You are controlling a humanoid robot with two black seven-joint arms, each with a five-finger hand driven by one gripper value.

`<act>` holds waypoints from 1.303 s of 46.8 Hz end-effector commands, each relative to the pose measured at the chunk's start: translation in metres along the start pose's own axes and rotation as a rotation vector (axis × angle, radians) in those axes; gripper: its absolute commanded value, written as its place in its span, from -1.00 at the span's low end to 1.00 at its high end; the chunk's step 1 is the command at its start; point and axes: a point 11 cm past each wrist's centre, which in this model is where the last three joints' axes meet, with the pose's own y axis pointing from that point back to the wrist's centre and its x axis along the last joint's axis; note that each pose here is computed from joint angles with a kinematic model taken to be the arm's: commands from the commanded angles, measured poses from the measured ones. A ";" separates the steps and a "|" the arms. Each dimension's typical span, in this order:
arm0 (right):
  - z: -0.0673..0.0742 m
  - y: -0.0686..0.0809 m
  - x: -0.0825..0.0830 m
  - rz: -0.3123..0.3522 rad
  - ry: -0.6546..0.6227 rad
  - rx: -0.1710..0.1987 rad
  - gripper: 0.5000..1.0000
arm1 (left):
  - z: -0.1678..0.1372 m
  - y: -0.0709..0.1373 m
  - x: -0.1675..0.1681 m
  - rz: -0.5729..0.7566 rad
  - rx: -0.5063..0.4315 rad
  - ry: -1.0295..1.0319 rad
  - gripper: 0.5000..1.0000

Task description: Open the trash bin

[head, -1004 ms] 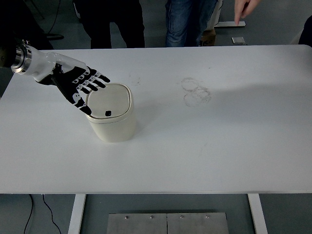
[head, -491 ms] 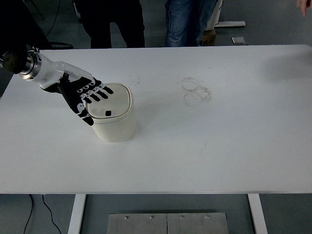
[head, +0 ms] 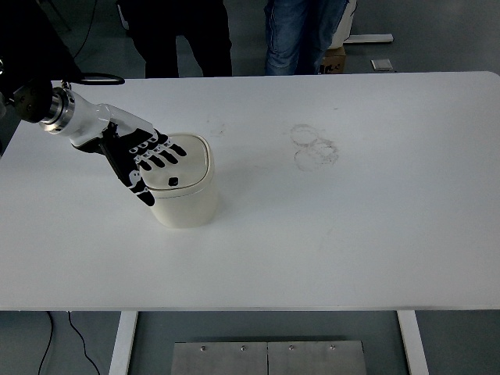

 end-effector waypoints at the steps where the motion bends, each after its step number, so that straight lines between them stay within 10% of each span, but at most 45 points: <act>1: 0.000 0.000 0.000 -0.001 0.000 0.000 0.97 | -0.003 -0.003 -0.002 -0.007 0.004 0.007 1.00; 61: 0.000 0.000 0.000 -0.001 0.000 0.000 0.96 | 0.005 -0.017 -0.009 -0.023 0.007 -0.002 1.00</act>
